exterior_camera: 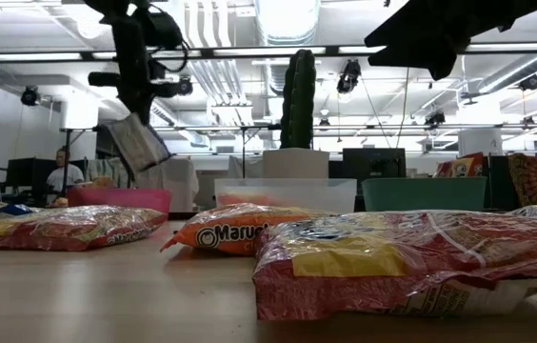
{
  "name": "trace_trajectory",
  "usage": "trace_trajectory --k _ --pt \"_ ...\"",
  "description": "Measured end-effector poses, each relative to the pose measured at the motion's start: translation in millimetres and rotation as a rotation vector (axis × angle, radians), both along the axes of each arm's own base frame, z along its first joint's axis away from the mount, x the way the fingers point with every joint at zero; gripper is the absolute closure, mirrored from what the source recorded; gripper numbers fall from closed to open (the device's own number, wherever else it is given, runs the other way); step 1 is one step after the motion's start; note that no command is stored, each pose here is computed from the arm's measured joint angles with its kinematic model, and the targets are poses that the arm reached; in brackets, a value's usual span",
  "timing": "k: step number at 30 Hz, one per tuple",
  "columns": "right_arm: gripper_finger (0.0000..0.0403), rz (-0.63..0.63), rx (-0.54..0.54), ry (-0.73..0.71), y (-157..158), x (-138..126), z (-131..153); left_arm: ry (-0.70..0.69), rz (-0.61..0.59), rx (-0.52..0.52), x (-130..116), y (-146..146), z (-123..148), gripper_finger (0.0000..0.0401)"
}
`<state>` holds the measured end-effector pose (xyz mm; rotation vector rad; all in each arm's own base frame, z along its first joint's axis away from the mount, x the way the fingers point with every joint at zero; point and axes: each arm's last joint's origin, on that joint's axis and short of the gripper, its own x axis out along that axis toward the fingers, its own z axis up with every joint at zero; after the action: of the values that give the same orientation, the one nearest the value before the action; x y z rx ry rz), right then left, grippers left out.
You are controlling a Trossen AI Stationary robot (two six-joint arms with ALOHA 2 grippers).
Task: Sort Maruchan noodles
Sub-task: Put the blue noodle pack into the red bin
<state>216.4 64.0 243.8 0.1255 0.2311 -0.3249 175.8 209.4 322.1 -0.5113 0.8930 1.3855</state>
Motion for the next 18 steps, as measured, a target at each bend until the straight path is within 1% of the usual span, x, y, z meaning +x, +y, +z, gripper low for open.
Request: trace_trajectory --k 7,9,18 --pt "0.0209 0.003 -0.008 0.000 0.1 0.2 1.1 0.207 0.001 -0.225 9.0 12.1 -25.4 0.0397" --pt "0.0209 0.003 -0.008 0.000 0.1 0.2 1.1 0.246 0.007 -0.252 12.4 16.3 -32.1 0.0397" --pt "0.0209 0.003 -0.006 -0.002 0.1 0.1 1.4 0.324 0.033 -0.345 25.4 44.0 -63.9 0.0397"
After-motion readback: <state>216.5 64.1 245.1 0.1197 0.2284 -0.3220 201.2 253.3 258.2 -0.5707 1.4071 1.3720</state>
